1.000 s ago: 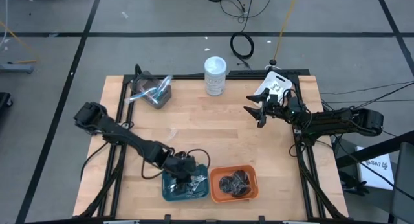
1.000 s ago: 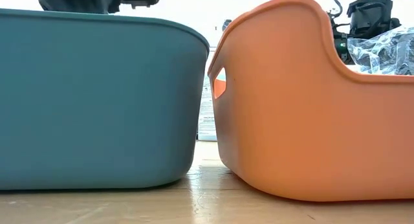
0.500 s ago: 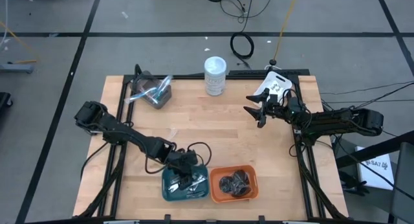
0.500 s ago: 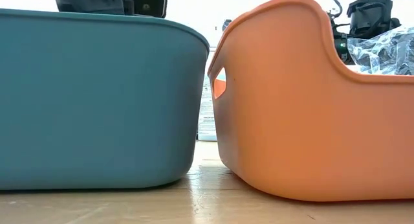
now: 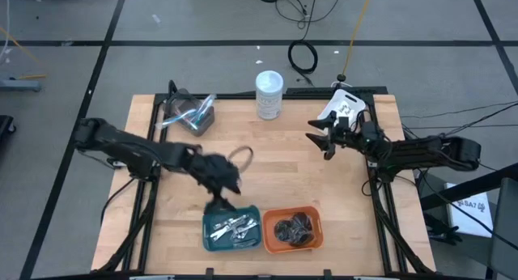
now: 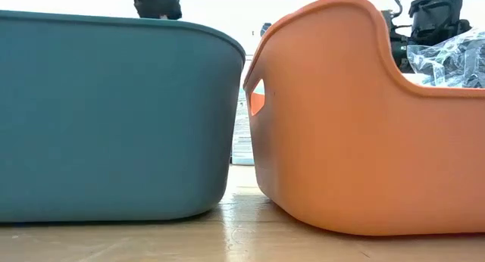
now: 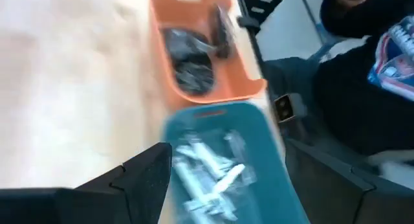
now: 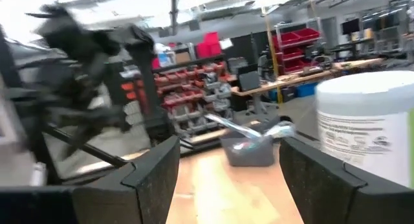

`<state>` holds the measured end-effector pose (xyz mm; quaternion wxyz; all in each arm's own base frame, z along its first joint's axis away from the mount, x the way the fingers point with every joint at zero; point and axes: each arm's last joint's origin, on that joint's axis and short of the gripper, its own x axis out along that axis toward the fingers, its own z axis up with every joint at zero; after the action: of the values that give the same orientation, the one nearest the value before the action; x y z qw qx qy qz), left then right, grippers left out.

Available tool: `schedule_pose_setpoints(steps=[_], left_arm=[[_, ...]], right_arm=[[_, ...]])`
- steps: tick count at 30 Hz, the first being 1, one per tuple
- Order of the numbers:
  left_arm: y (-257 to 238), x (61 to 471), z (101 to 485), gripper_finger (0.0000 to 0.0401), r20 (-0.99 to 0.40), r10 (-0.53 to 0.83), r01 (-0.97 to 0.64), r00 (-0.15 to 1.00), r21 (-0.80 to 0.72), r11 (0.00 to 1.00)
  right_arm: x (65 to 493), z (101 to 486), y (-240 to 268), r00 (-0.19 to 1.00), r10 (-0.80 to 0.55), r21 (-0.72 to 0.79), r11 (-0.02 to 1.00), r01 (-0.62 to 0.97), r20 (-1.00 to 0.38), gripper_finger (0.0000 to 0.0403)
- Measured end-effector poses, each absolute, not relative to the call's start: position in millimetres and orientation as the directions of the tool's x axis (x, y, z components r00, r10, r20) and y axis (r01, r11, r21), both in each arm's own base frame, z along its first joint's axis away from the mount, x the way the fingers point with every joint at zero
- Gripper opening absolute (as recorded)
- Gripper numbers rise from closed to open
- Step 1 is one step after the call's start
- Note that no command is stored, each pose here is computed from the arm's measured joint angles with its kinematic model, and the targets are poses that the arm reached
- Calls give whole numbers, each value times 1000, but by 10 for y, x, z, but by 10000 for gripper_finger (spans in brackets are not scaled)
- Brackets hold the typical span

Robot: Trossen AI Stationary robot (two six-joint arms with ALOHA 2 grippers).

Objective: Pick & Place Travel size toiletries
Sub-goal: Return to Home Position

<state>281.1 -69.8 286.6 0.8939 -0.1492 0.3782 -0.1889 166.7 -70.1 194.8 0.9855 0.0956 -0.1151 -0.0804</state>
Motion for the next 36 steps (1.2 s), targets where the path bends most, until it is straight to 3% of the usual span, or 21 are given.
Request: schedule_pose_setpoints(steps=[7, 16, 21, 26, 32, 36], left_arm=[[-362, 2391, 3270, 293, -582, -212, 25, 785, -313, 950], [-252, 2013, 3566, 290, -429, -117, 135, 896, 12, 991], [-130, 1823, 3331, 285, -339, -141, 169, 930, 53, 984], [97, 1538, 2878, 285, -233, -41, 44, 972, 7, 999], [190, 1220, 2489, 286, -63, -27, 25, 998, -33, 999], [195, 1069, 2359, 286, -3, 10, -10, 1000, -30, 1000]], right_arm=[[1578, 2114, -634, 963, -93, 240, 970, 31, 254, 251], [1322, 2279, -515, 955, -91, 214, 976, 30, 282, 251], [1204, 2327, -451, 970, -69, 197, 980, 22, 235, 251], [1116, 2550, -397, 990, -57, 157, 987, 36, 132, 251], [980, 2835, -307, 993, -36, 74, 997, 28, 111, 251], [846, 2892, -271, 987, -117, 35, 993, 114, 110, 251]])
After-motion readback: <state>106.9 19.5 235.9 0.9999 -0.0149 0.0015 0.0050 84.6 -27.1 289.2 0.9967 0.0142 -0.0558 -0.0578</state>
